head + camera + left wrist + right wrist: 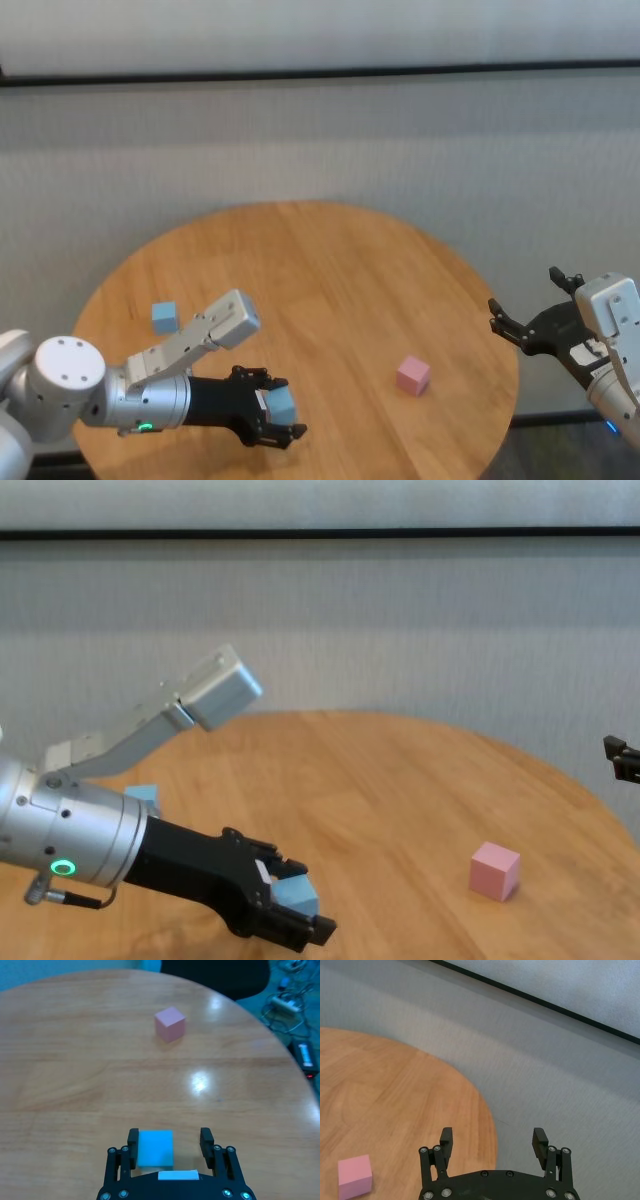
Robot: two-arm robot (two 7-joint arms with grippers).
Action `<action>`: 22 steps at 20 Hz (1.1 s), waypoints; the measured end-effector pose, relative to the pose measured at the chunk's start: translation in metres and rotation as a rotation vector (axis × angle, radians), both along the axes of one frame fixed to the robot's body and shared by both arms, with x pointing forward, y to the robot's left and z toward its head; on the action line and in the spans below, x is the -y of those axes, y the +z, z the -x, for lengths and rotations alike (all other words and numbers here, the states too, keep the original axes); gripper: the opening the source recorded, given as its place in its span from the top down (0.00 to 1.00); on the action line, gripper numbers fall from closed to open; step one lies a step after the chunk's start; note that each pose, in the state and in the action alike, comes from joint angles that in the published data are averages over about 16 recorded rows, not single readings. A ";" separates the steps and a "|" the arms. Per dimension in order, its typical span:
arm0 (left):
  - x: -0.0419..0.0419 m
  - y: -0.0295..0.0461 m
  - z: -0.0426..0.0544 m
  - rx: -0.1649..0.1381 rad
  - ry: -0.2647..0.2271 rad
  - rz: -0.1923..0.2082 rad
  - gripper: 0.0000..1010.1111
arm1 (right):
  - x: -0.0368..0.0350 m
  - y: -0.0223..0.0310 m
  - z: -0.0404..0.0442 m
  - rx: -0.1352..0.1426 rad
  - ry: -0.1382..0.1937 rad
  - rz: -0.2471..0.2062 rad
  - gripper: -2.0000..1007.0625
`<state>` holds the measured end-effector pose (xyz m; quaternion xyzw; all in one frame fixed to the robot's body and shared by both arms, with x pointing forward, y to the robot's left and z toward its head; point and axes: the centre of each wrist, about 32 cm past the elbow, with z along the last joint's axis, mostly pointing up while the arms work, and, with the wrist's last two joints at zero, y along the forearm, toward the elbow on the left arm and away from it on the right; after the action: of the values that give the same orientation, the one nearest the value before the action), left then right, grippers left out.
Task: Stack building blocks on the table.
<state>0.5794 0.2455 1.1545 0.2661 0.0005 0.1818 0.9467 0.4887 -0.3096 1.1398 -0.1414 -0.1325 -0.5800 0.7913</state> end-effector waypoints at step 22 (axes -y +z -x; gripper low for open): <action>-0.0545 0.0154 0.0205 0.187 0.544 0.345 0.01 | 0.0000 0.0000 0.0000 0.000 0.000 0.000 0.01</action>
<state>0.5589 0.3000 1.1699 0.0742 0.0153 0.4488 0.8904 0.4887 -0.3096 1.1398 -0.1415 -0.1324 -0.5800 0.7913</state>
